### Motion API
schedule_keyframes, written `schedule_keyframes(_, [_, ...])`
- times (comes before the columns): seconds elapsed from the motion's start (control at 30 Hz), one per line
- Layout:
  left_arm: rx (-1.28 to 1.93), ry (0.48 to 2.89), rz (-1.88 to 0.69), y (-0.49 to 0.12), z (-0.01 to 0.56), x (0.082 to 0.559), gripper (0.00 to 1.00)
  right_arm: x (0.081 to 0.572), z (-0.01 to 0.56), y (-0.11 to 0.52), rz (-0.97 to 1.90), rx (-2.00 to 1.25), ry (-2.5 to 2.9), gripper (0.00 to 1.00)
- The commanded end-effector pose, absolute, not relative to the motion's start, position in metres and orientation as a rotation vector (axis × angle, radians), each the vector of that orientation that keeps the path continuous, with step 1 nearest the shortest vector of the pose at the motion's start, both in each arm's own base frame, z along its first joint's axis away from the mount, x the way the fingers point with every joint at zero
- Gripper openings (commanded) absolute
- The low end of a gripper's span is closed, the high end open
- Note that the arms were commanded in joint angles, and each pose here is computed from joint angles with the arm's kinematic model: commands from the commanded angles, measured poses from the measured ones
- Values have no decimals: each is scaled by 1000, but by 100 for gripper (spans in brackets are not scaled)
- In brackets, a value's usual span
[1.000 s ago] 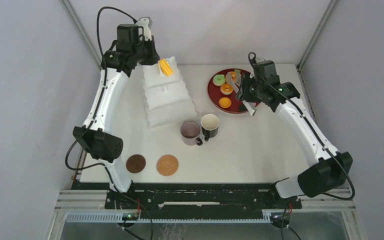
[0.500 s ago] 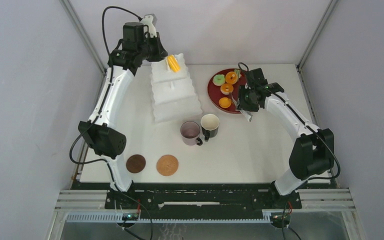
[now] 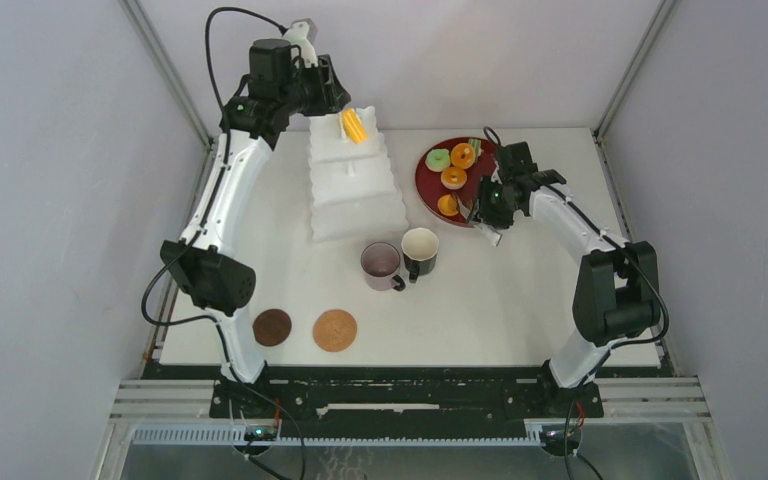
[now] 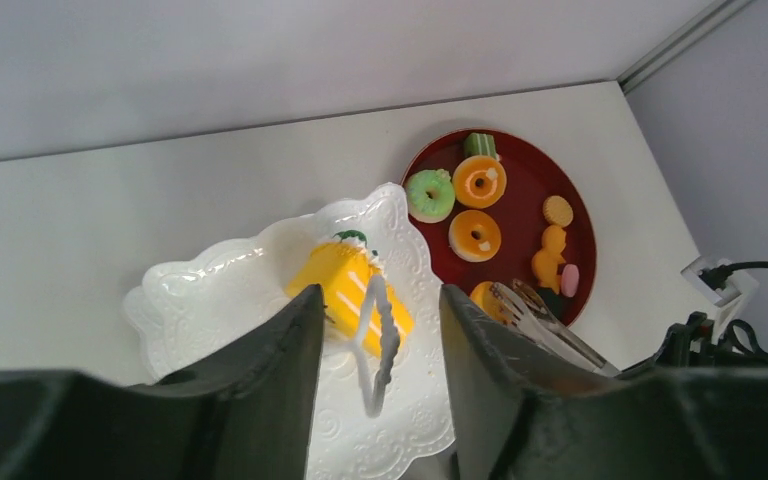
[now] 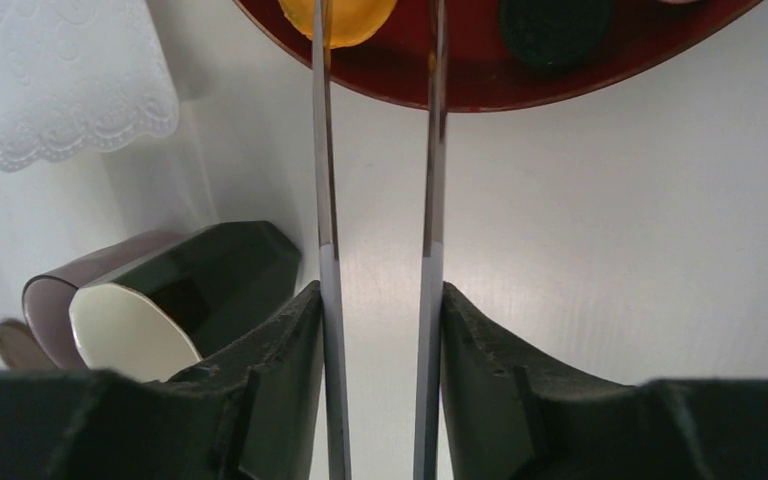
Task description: Serve the afternoon tea
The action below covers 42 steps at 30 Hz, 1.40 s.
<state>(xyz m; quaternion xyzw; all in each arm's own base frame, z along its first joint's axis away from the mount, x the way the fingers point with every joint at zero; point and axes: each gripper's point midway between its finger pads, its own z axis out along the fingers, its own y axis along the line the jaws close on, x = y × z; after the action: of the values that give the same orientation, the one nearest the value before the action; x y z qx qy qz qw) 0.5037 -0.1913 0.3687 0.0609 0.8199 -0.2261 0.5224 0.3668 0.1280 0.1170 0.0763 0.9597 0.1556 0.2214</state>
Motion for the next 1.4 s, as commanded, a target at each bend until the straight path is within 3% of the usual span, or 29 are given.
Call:
schedule_keyframes(0.0, [145,1807,-563,-190,432,490,56,378,128,139,553,227,2588,43])
schedule_keyframes(0.13, [145,1803,-563,-187,439,482,66,377,126,140,567,227,2595,32])
schedule_keyframes(0.3, [125,1782,-525,-176,453,470,69,376,138,133,526,239,2565,0])
schedule_keyframes(0.63, [28,1696,-412,-138,491,431,77,358,223,119,508,219,2338,0])
schedule_keyframes(1.0, [-274,1674,-423,-74,474,395,77,335,304,170,565,18,2180,0])
schedule_keyframes(1.37, [-463,1606,-396,-26,456,362,79,396,304,222,680,-8,2168,0])
